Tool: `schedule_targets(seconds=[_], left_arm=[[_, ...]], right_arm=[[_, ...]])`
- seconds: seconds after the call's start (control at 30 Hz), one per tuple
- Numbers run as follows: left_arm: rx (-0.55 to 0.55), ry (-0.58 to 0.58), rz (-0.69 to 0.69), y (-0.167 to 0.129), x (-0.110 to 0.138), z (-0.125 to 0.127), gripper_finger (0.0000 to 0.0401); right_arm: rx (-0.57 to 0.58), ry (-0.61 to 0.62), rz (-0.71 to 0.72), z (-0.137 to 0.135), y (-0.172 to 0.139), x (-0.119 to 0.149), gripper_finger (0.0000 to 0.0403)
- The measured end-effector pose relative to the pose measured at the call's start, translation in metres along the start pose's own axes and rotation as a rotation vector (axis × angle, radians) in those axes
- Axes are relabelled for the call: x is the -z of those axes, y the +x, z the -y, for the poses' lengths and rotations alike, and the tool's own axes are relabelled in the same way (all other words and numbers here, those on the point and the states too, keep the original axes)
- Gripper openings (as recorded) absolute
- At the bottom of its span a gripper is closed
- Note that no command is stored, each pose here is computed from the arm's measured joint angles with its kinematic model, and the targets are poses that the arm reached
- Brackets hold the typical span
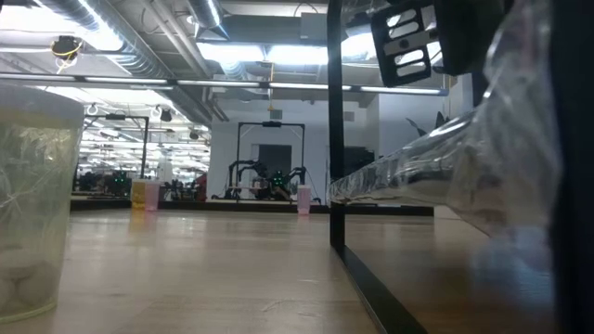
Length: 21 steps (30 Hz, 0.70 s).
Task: Pick and place medicine bottles onto shelf by color
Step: Put the middle pink pill bottle on the shelf
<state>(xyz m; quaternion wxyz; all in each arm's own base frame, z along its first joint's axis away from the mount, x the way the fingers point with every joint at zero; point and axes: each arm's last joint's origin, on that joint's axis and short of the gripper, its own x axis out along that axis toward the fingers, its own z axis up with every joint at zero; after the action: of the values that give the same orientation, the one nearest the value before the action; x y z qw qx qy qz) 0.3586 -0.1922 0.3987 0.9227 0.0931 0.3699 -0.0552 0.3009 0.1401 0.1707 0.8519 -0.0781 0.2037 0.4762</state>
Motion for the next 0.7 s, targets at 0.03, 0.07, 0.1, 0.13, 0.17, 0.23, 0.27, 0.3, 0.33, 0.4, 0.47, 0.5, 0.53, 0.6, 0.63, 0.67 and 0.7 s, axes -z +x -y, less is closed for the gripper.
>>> schedule_targets(seconds=[0.03, 0.07, 0.1, 0.13, 0.17, 0.23, 0.27, 0.3, 0.33, 0.4, 0.47, 0.5, 0.53, 0.6, 0.63, 0.67, 0.7], left_arm=[[0.0, 0.0, 0.0, 0.0, 0.0, 0.0, 0.0176], [0.0, 0.0, 0.0, 0.0, 0.0, 0.0, 0.0176], [0.0, 0.0, 0.0, 0.0, 0.0, 0.0, 0.0176], [0.0, 0.0, 0.0, 0.0, 0.0, 0.0, 0.0176], [0.0, 0.0, 0.0, 0.0, 0.0, 0.0, 0.0176], [0.0, 0.0, -0.001, 0.0, 0.0001, 0.0, 0.0176], [0.0, 0.0, -0.001, 0.0, 0.0001, 0.0, 0.0176], [0.0, 0.0, -0.001, 0.0, 0.0, -0.0002, 0.0176], [0.0, 0.0, -0.001, 0.0001, 0.0, -0.0003, 0.0176], [-0.001, 0.0, -0.001, 0.0001, 0.0, -0.0005, 0.0176], [-0.003, -0.003, -0.001, 0.0006, -0.0002, -0.0017, 0.0176], [-0.004, -0.004, -0.002, 0.0007, -0.0002, -0.0022, 0.0176], [-0.005, -0.004, -0.002, 0.0008, -0.0003, -0.0025, 0.0176], [-0.008, -0.007, -0.002, 0.0014, -0.0005, -0.0043, 0.0176], [-0.009, -0.009, -0.003, 0.0016, -0.0006, -0.0049, 0.0176], [-0.01, -0.009, -0.003, 0.0017, -0.0006, -0.0053, 0.0176], [-0.011, -0.011, -0.003, 0.002, -0.0007, -0.0062, 0.0176]], right_arm=[[-0.003, -0.006, -0.006, 0.0001, 0.0007, 0.0013, 0.0112], [-0.005, -0.017, -0.01, 0.0004, 0.0017, 0.0028, 0.0112], [-0.009, -0.021, -0.014, 0.0006, 0.0026, 0.0041, 0.0112], [-0.018, -0.027, -0.015, 0.0006, 0.0034, 0.0052, 0.0112], [-0.03, -0.035, -0.015, 0.0006, 0.0043, 0.0063, 0.0112], [-0.035, -0.034, -0.024, 0.0011, 0.0063, 0.0094, 0.0112], [-0.037, -0.03, -0.031, 0.0012, 0.0069, 0.0108, 0.0112], [-0.037, -0.029, -0.032, 0.0013, 0.0073, 0.0112, 0.0112], [-0.037, -0.032, -0.029, 0.0014, 0.0074, 0.0111, 0.0112], [-0.037, -0.033, -0.029, 0.0014, 0.0074, 0.0111, 0.0112], [-0.037, -0.034, -0.029, 0.0015, 0.0075, 0.0112, 0.0112], [-0.036, -0.037, -0.026, 0.0016, 0.0075, 0.0108, 0.0112], [-0.035, -0.041, -0.022, 0.0016, 0.0075, 0.0105, 0.0112], [-0.035, -0.06, -0.021, 0.0017, 0.0075, 0.0103, 0.0112], [-0.035, -0.064, -0.021, 0.0017, 0.0076, 0.0104, 0.0112], [-0.036, -0.065, -0.021, 0.0018, 0.0079, 0.0107, 0.0112], [-0.038, -0.065, -0.019, 0.0019, 0.0081, 0.0108, 0.0112]])
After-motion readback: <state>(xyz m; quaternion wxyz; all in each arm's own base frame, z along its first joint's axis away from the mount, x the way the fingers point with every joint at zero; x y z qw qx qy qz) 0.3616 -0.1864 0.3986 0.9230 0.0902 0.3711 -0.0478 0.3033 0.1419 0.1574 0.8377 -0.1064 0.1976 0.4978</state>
